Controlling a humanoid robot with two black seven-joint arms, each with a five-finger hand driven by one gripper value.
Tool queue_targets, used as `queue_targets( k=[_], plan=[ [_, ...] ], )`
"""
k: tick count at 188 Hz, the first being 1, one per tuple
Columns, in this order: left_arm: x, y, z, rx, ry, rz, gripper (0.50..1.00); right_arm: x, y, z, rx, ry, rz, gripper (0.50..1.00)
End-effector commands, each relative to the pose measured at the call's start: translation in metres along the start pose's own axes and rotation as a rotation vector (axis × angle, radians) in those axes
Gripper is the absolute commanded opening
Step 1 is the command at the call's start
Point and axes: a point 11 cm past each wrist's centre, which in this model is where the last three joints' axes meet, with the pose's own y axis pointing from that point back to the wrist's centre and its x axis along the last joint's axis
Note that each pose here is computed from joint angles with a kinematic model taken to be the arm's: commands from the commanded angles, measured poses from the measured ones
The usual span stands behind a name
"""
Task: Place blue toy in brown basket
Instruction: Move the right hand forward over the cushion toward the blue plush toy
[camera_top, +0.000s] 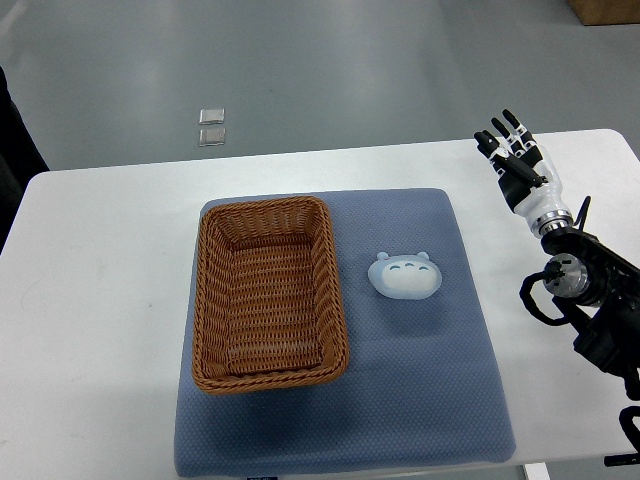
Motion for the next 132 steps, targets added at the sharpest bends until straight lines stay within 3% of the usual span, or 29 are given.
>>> queue_targets(
  k=[1, 132],
  plan=[
    [0.0001, 0.0, 0.0, 0.0, 0.0, 0.001, 1.0, -0.0003, 0.0007, 0.0014, -0.004, 0.004, -0.005, 0.913],
    [0.0022, 0.0001, -0.0001, 0.0, 0.0, 0.007, 1.0, -0.0066, 0.0023, 0.0009, -0.054, 0.141, -0.125, 0.913]
  ],
)
